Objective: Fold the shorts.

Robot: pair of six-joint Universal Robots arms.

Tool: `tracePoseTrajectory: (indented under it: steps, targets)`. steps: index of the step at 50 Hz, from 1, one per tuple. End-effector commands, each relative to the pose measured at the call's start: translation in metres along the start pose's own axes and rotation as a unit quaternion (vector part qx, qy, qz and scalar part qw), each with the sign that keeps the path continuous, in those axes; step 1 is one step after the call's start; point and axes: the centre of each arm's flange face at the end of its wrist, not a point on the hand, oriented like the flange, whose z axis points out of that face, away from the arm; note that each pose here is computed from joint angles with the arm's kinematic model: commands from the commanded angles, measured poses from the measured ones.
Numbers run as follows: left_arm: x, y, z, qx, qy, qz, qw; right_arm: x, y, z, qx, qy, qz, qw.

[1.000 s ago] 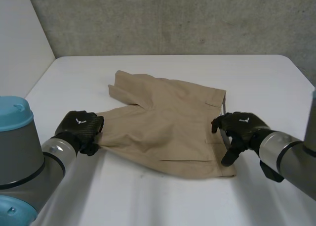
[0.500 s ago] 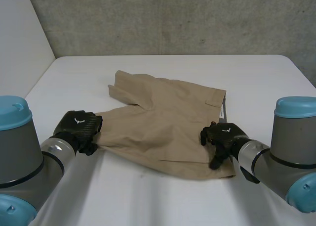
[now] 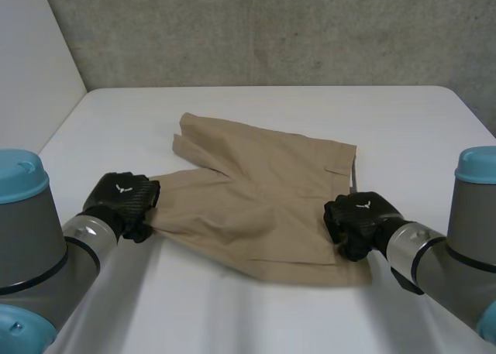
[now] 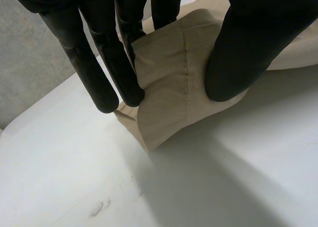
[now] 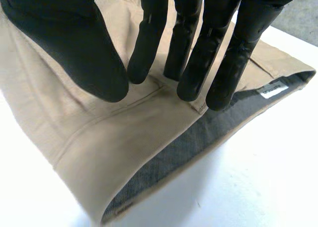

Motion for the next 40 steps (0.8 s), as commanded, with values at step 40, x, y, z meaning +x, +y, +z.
tracePoseTrajectory:
  steps: [40]
  targets:
    - [0.001, 0.003, -0.009, -0.016, 0.008, 0.023, 1.000, -0.001, 0.023, -0.006, 0.013, 0.025, -0.020, 0.999]
